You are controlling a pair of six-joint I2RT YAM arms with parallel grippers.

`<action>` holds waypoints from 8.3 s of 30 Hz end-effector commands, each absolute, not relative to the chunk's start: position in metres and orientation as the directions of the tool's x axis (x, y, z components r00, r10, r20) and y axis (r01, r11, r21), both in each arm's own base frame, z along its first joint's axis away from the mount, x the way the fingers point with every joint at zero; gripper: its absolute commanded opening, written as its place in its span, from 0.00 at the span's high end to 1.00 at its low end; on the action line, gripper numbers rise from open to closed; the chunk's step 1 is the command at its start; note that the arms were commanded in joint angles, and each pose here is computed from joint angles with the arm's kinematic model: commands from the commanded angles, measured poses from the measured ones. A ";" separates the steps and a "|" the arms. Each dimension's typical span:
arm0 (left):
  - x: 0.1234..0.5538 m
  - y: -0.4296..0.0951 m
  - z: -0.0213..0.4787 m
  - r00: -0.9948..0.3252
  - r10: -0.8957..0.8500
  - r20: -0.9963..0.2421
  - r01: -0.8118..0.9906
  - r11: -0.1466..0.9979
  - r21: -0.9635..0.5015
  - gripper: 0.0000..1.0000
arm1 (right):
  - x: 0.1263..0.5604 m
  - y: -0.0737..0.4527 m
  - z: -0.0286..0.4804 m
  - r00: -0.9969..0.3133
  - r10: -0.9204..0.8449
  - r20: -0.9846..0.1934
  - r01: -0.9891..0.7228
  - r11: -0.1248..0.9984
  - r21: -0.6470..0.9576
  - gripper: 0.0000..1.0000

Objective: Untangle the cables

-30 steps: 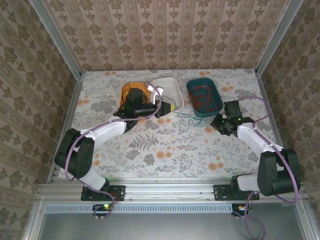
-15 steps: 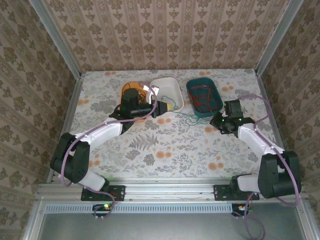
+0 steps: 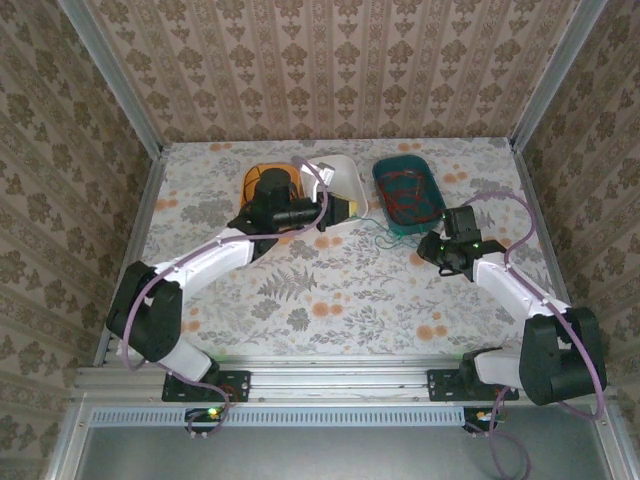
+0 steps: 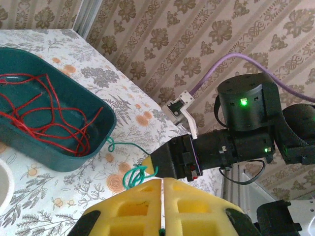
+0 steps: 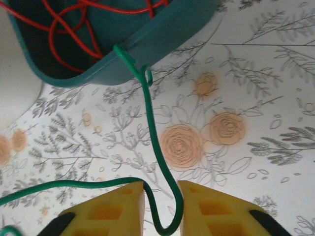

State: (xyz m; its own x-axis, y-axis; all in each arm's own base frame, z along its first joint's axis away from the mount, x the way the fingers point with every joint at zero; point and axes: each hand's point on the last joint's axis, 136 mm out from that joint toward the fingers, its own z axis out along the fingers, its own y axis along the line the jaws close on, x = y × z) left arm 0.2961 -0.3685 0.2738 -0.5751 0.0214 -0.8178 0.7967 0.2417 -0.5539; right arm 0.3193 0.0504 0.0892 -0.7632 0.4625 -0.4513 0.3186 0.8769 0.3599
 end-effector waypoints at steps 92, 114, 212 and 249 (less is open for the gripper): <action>0.322 -0.094 0.399 -0.173 -0.449 -0.877 0.599 0.659 -0.455 1.00 | 0.291 -0.046 0.095 -0.536 0.708 -0.459 0.669 0.688 0.281 1.00; 0.325 -0.063 0.404 -0.138 -0.518 -0.844 0.530 0.681 -0.505 1.00 | 0.320 -0.035 0.096 -0.515 0.778 -0.358 0.626 0.628 0.462 1.00; 0.343 -0.284 0.212 -0.526 -0.043 -0.849 0.653 0.619 -0.436 0.30 | 0.309 0.165 0.378 -0.549 0.379 -0.745 -0.568 0.485 0.665 1.00; 0.355 -0.138 0.199 -0.437 -0.235 -0.868 0.032 0.960 -0.277 0.14 | 0.520 0.199 0.183 -0.612 0.238 -0.754 0.032 0.960 0.277 1.00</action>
